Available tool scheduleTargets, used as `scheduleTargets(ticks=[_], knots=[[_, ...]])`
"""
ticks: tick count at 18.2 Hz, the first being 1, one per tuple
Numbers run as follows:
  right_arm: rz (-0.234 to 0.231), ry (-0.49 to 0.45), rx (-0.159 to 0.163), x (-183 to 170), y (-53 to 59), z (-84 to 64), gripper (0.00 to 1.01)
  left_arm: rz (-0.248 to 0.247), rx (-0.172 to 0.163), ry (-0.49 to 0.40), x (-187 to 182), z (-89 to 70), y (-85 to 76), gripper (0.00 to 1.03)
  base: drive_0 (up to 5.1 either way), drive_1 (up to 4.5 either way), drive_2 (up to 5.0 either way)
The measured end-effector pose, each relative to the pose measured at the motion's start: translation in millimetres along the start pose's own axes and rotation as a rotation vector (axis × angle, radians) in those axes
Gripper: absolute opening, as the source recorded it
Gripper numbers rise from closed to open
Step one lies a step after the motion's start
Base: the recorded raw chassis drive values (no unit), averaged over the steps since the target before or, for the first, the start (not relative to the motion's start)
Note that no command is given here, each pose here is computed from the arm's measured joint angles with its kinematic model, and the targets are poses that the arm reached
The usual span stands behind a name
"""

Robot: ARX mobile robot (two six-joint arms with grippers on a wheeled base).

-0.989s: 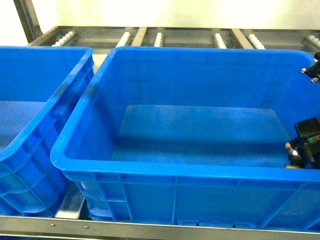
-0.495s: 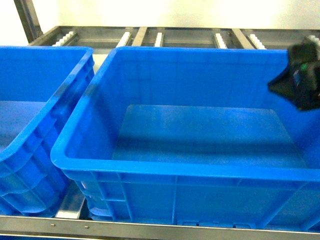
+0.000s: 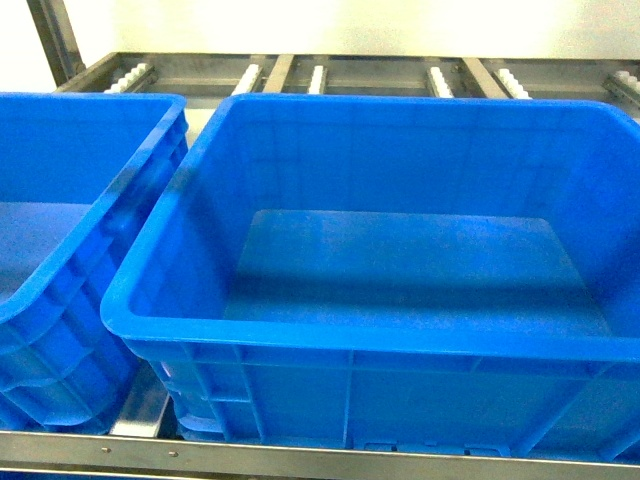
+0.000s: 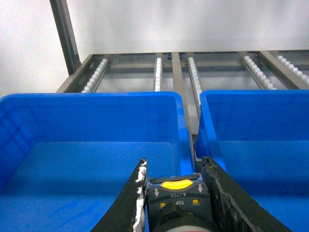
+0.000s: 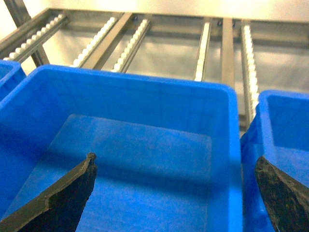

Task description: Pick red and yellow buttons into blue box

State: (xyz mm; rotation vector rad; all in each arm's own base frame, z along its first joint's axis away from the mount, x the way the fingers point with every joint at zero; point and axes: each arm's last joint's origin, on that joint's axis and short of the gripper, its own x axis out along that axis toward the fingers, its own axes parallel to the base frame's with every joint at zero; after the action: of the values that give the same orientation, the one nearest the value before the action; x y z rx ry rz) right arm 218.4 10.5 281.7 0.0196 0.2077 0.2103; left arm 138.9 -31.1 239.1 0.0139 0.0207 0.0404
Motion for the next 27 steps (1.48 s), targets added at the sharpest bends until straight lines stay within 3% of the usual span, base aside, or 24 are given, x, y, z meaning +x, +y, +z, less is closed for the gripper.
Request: scheduleTargets(ticks=[2, 5, 8, 9, 11, 17, 19, 20, 21, 23, 25, 27], knots=[[-0.037, -0.031, 0.002, -21.2, -5.4, -13.6, 0.98, 0.000, 0.000, 0.000, 0.0, 0.0, 0.0, 0.27, 0.0, 0.00, 0.0], [-0.049, 0.045, 0.018, -28.2, -3.8, -50.9, 0.98, 0.000, 0.000, 0.000, 0.0, 0.0, 0.0, 0.27, 0.0, 0.00, 0.0], [-0.096, 0.109, 0.033, -38.7, 2.4, -84.8, 0.98, 0.000, 0.000, 0.000, 0.0, 0.0, 0.0, 0.27, 0.0, 0.00, 0.0], [-0.126, 0.088, 0.020, -46.4, 8.3, -93.2, 0.98, 0.000, 0.000, 0.000, 0.0, 0.0, 0.0, 0.27, 0.0, 0.00, 0.0], [-0.130, 0.042, -0.031, -55.8, 17.7, -97.7, 0.98, 0.000, 0.000, 0.000, 0.0, 0.0, 0.0, 0.27, 0.0, 0.00, 0.0], [-0.147, 0.050, -0.040, -54.9, 16.8, -98.2, 0.98, -0.031, -0.011, -0.038, 12.5, 8.9, -2.4, 0.27, 0.0, 0.00, 0.0], [-0.147, 0.051, -0.040, -55.0, 16.8, -98.3, 0.98, -0.102, -0.001, -0.078, 31.1, 24.3, -8.8, 0.27, 0.0, 0.00, 0.0], [-0.147, 0.050, -0.040, -54.9, 16.8, -98.2, 0.98, -0.186, 0.040, -0.073, 47.3, 29.6, -16.2, 0.27, 0.0, 0.00, 0.0], [-0.147, 0.050, -0.040, -54.9, 16.8, -98.3, 0.98, -0.261, 0.080, -0.063, 63.3, 28.4, -23.4, 0.27, 0.0, 0.00, 0.0], [-0.147, 0.050, -0.040, -54.9, 16.8, -98.3, 0.98, -0.316, 0.133, -0.030, 77.6, 25.3, -30.1, 0.27, 0.0, 0.00, 0.0], [-0.147, 0.050, -0.040, -54.9, 16.8, -98.3, 0.98, -0.431, 0.223, 0.057, 121.4, 14.6, -46.8, 0.27, 0.0, 0.00, 0.0], [-0.147, 0.050, -0.040, -54.9, 16.8, -98.3, 0.98, -0.486, 0.244, 0.169, 167.9, 1.0, -54.2, 0.27, 0.0, 0.00, 0.0]])
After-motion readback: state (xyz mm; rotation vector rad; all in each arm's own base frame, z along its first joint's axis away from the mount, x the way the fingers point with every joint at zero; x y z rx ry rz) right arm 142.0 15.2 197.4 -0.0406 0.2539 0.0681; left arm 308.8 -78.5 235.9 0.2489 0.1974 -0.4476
